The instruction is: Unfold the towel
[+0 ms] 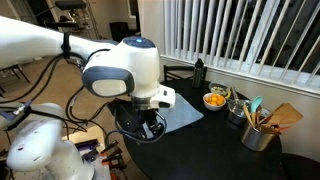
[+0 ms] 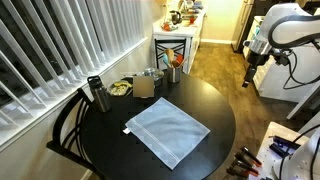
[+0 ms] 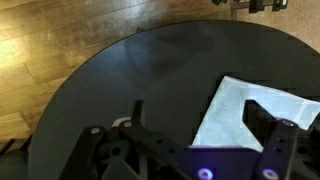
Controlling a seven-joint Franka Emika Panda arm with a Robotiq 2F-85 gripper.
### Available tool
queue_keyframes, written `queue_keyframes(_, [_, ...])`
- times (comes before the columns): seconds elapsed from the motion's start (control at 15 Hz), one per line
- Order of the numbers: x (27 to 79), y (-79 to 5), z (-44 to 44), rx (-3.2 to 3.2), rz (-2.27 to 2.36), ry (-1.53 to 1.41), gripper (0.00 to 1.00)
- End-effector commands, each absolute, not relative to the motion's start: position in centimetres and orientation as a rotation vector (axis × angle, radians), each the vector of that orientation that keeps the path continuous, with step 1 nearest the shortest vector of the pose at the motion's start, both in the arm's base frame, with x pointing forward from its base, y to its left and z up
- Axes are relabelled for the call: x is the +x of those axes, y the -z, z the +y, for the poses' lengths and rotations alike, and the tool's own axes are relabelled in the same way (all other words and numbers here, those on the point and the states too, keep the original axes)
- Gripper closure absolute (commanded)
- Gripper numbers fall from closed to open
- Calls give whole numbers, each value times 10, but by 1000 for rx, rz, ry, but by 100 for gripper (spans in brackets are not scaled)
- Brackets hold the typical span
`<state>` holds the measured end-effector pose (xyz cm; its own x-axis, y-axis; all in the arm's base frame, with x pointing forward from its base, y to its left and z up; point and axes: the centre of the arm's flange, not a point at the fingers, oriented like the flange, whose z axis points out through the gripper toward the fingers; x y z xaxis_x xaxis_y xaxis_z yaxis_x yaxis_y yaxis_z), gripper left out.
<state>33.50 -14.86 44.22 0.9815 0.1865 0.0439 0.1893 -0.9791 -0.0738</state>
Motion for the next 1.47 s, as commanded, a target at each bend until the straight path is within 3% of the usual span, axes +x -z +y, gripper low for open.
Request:
queue_keyframes(0.0, [335, -442, -149, -3050, -290, 56, 0])
queue_keyframes(0.53, [346, -453, -132, -3112, -263, 78, 0])
queue_keyframes(1.07, [422, -487, -7, -3425, -28, 452, 0])
queue_keyframes(1.4, [444, -459, 76, -3546, -31, 390, 0])
